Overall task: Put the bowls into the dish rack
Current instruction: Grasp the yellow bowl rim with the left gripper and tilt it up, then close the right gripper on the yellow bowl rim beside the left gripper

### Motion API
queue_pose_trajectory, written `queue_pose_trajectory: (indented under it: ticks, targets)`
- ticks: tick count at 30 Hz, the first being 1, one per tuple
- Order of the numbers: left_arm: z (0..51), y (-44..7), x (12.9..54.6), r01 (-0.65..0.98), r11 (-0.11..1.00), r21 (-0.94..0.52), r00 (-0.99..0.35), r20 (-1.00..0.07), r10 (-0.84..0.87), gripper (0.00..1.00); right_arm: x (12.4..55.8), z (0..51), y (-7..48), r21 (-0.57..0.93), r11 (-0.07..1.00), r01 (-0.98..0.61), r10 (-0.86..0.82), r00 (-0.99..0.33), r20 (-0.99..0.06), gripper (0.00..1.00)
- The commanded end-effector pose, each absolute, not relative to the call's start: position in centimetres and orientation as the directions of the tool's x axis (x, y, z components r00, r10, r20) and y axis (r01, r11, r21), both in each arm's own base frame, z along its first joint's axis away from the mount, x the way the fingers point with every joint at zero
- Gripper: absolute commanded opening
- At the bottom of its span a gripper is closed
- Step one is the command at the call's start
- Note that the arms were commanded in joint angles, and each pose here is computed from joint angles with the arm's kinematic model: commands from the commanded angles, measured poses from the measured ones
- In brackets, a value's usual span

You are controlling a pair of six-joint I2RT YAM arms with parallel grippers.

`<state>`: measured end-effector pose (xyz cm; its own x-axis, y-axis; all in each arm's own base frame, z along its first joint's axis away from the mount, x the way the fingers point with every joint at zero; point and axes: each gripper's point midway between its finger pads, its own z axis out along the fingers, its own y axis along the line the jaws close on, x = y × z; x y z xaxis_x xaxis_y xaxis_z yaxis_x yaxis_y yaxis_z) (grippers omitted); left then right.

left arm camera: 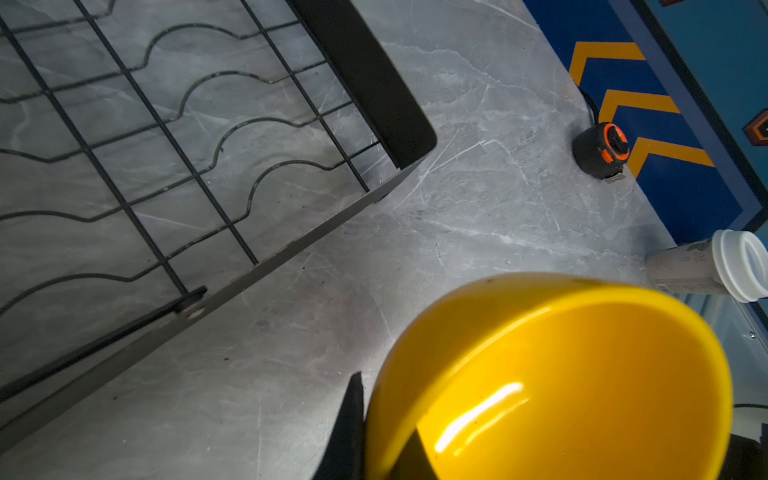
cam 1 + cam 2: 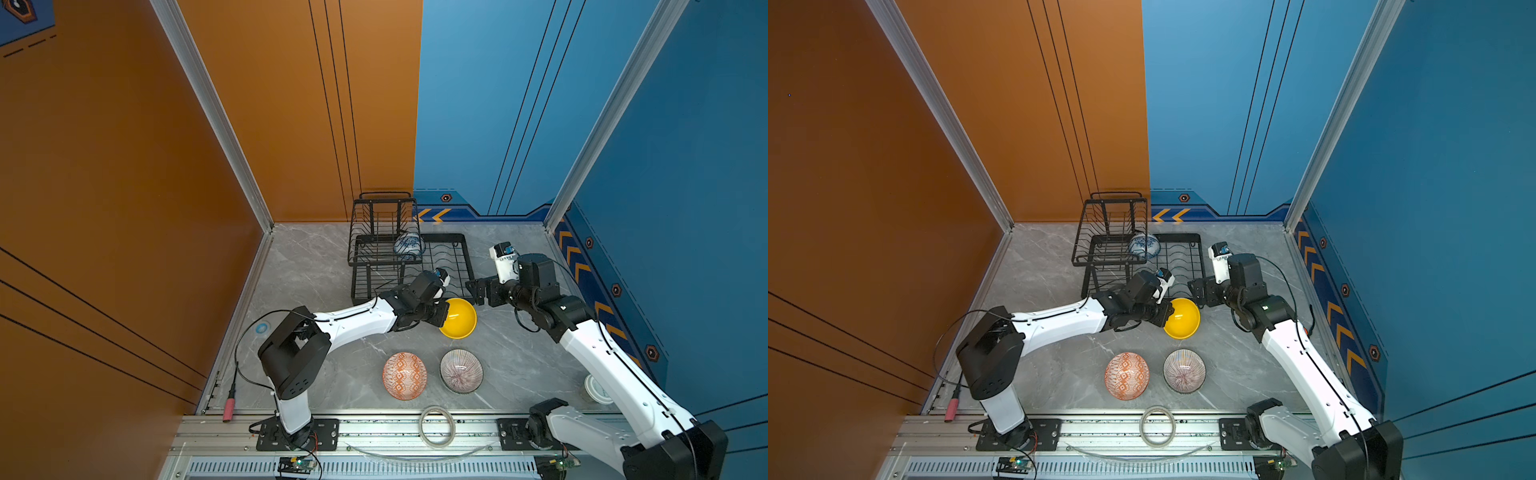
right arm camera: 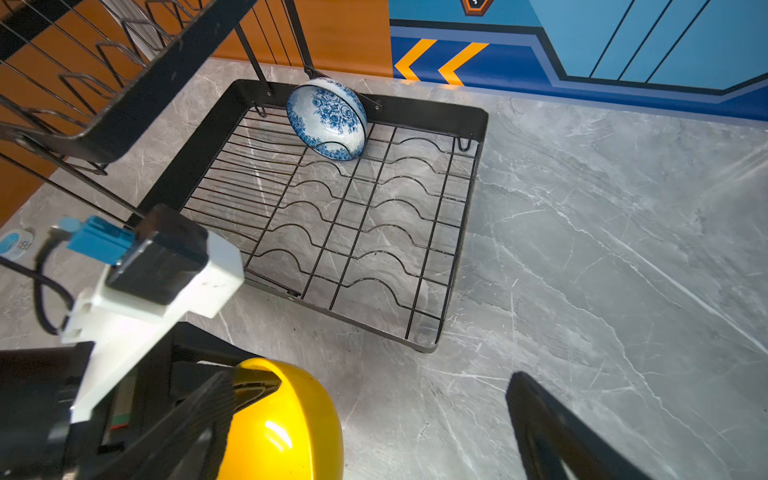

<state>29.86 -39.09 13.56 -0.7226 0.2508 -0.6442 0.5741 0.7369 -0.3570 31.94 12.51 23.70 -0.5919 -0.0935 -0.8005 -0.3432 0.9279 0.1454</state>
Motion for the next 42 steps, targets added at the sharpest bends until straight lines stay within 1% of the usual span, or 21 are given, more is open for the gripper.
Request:
queue_pose_trajectory:
  ticks: [1, 4, 6, 12, 17, 24, 27, 32, 37, 40, 42]
  targets:
    - [18.9, -39.3, 30.0, 0.626, 0.715, -0.31, -0.638, -0.732, 0.24, 0.0, 31.2, 25.3, 13.0, 0.187, 0.913, -0.364, -0.06, -0.571, -0.819, 1.0]
    - [21.3, -39.3, 30.1, 0.641, 0.717, -0.275, -0.588, -0.776, 0.229, 0.0, 30.7, 26.4, 13.3, 0.197, 0.904, -0.38, -0.052, -0.554, -0.831, 1.0]
    - [21.9, -38.8, 30.1, 0.638, 0.73, -0.245, -0.574, -0.783, 0.239, 0.0, 30.3, 27.3, 13.4, 0.205, 0.896, -0.394, -0.045, -0.539, -0.841, 1.0]
    - [24.2, -38.0, 31.8, 0.589, 0.793, -0.157, -0.511, -0.832, 0.215, 0.0, 29.2, 28.9, 13.8, 0.209, 0.881, -0.424, -0.042, -0.511, -0.859, 1.0]
    - [25.8, -37.7, 32.7, 0.539, 0.838, -0.085, -0.46, -0.864, 0.208, 0.0, 29.0, 27.8, 14.0, 0.198, 0.885, -0.42, -0.065, -0.534, -0.843, 1.0]
    - [27.3, -38.3, 32.4, 0.552, 0.831, -0.069, -0.424, -0.881, 0.208, 0.0, 29.9, 25.6, 14.4, 0.206, 0.899, -0.386, -0.059, -0.575, -0.816, 0.99]
    - [27.5, -38.4, 32.1, 0.554, 0.83, -0.068, -0.419, -0.884, 0.207, 0.0, 30.4, 25.0, 14.5, 0.208, 0.906, -0.367, -0.047, -0.578, -0.815, 0.93]
    - [27.6, -38.2, 31.8, 0.551, 0.831, -0.069, -0.409, -0.891, 0.198, 0.0, 31.0, 24.3, 14.4, 0.216, 0.916, -0.338, -0.027, -0.59, -0.807, 0.76]
    - [27.9, -38.1, 31.7, 0.551, 0.832, -0.074, -0.404, -0.895, 0.188, 0.0, 31.0, 24.0, 14.6, 0.23, 0.913, -0.336, -0.02, -0.602, -0.798, 0.62]
    - [27.9, -38.1, 31.6, 0.553, 0.829, -0.075, -0.403, -0.896, 0.188, 0.0, 31.0, 23.8, 14.7, 0.237, 0.912, -0.334, -0.015, -0.606, -0.795, 0.51]
    - [27.9, -38.1, 31.7, 0.554, 0.829, -0.075, -0.403, -0.896, 0.188, 0.0, 31.0, 23.8, 14.9, 0.245, 0.909, -0.338, -0.012, -0.608, -0.794, 0.48]
